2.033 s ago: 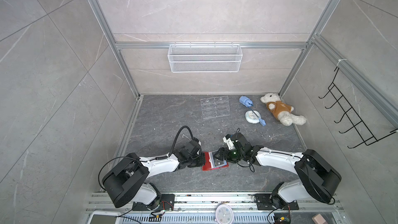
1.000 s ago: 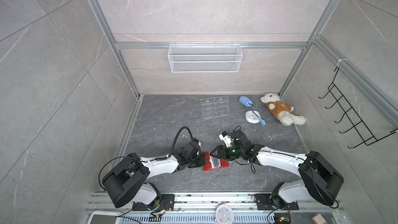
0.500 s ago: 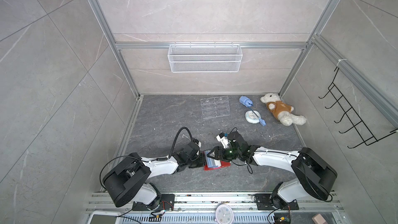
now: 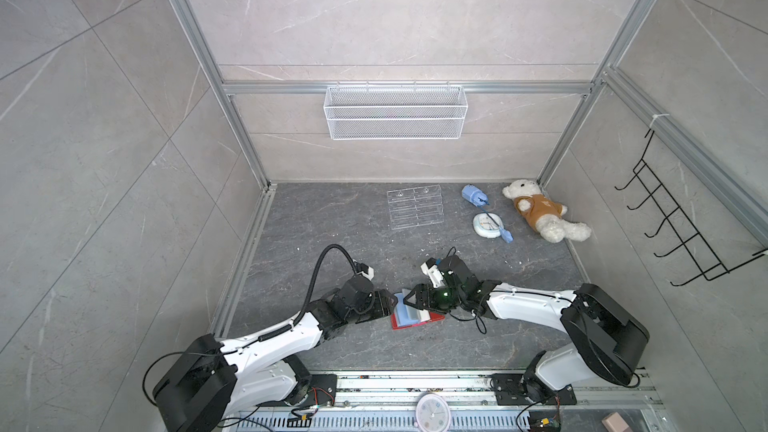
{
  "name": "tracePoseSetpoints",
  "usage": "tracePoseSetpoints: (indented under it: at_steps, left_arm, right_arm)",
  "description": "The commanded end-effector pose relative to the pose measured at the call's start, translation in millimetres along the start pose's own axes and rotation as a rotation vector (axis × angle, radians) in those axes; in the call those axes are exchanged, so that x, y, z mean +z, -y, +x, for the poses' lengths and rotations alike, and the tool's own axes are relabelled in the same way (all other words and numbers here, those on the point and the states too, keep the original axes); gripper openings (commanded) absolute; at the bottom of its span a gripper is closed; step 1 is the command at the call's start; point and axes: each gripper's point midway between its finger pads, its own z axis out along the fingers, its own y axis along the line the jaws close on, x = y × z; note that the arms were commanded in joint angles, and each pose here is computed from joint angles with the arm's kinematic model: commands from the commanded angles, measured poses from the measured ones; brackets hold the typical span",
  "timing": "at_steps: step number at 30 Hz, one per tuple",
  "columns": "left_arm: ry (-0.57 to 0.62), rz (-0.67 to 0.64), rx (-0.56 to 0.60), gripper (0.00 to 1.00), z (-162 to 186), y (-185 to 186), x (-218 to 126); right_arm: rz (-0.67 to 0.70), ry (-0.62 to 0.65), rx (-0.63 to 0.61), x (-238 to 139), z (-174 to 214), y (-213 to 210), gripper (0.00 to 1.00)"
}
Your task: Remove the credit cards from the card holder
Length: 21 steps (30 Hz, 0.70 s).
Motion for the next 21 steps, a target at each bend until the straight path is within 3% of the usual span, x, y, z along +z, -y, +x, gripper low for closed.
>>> tracePoseSetpoints:
  at_steps: [1, 9, 15, 21]
  left_arm:
    - [-0.029, 0.006, -0.034, 0.65, 7, -3, 4]
    - [-0.051, 0.036, -0.071, 0.56, 15, -6, 18]
    - [-0.072, 0.027, -0.067, 0.55, 19, -9, 26]
    - [-0.088, 0.026, -0.051, 0.54, 23, -10, 31]
  right_arm:
    - [0.060, 0.017, -0.022, -8, 0, 7, 0.72]
    - [0.268, 0.063, -0.060, -36, -4, 31, 0.72]
    - [0.451, 0.120, -0.101, -65, -13, 51, 0.71]
    - [0.377, 0.198, -0.231, -87, -24, 11, 0.73]
